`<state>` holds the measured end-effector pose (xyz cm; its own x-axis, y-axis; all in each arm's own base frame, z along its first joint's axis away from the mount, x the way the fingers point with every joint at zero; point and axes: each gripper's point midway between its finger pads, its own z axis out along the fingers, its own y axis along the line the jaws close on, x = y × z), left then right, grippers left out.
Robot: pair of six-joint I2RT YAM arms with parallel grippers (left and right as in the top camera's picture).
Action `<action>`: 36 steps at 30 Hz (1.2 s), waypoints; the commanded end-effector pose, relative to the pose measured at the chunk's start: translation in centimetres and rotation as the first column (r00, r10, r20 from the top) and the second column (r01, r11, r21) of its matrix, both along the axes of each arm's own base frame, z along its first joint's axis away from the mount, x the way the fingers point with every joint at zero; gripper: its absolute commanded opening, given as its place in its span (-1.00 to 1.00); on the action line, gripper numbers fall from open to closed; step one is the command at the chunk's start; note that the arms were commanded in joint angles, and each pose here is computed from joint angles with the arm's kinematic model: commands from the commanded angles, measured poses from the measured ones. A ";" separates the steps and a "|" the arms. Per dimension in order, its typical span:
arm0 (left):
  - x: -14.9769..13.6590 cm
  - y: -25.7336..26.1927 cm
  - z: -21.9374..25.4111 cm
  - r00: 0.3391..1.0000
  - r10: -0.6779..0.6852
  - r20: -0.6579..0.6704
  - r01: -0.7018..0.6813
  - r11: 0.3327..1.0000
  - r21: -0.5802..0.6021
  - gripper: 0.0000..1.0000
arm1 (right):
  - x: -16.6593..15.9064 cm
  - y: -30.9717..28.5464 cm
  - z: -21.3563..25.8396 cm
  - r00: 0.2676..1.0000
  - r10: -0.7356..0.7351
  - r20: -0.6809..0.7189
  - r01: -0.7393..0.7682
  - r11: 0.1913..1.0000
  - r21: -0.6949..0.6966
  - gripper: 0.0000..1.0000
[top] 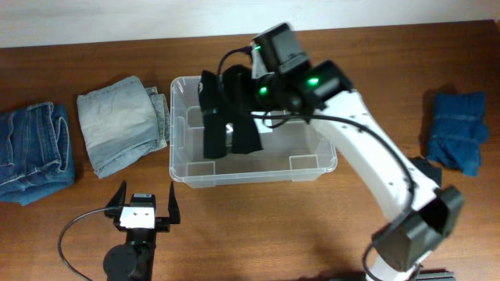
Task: Pack container
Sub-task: 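Lift the black garment and carry it into the clear box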
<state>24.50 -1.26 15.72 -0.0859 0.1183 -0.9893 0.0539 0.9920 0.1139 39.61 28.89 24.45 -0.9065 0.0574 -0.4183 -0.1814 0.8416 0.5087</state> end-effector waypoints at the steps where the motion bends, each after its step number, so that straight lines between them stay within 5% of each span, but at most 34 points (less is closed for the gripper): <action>1: 0.0 0.0 0.0 1.000 -0.005 0.006 0.005 1.000 0.009 0.99 | 0.4 2.2 -0.8 1.000 -0.023 -0.011 0.023 1.000 0.019 -0.92; 13: 0.0 0.0 -0.1 1.000 -0.005 0.006 0.005 1.000 0.009 1.00 | 1.4 4.3 -8.6 0.987 -0.056 -0.147 0.050 0.998 -0.045 -0.92; 36: 0.0 0.0 0.0 1.000 -0.006 0.006 0.006 1.000 0.009 0.99 | 1.5 6.2 -13.1 0.984 -0.034 -0.177 0.021 0.997 -0.076 -0.92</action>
<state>24.50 -1.26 15.72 -0.0859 0.1183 -0.9893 0.0539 0.9920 0.1139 41.21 34.01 10.60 -0.9699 0.0638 -0.2351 -0.0507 0.8911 0.4510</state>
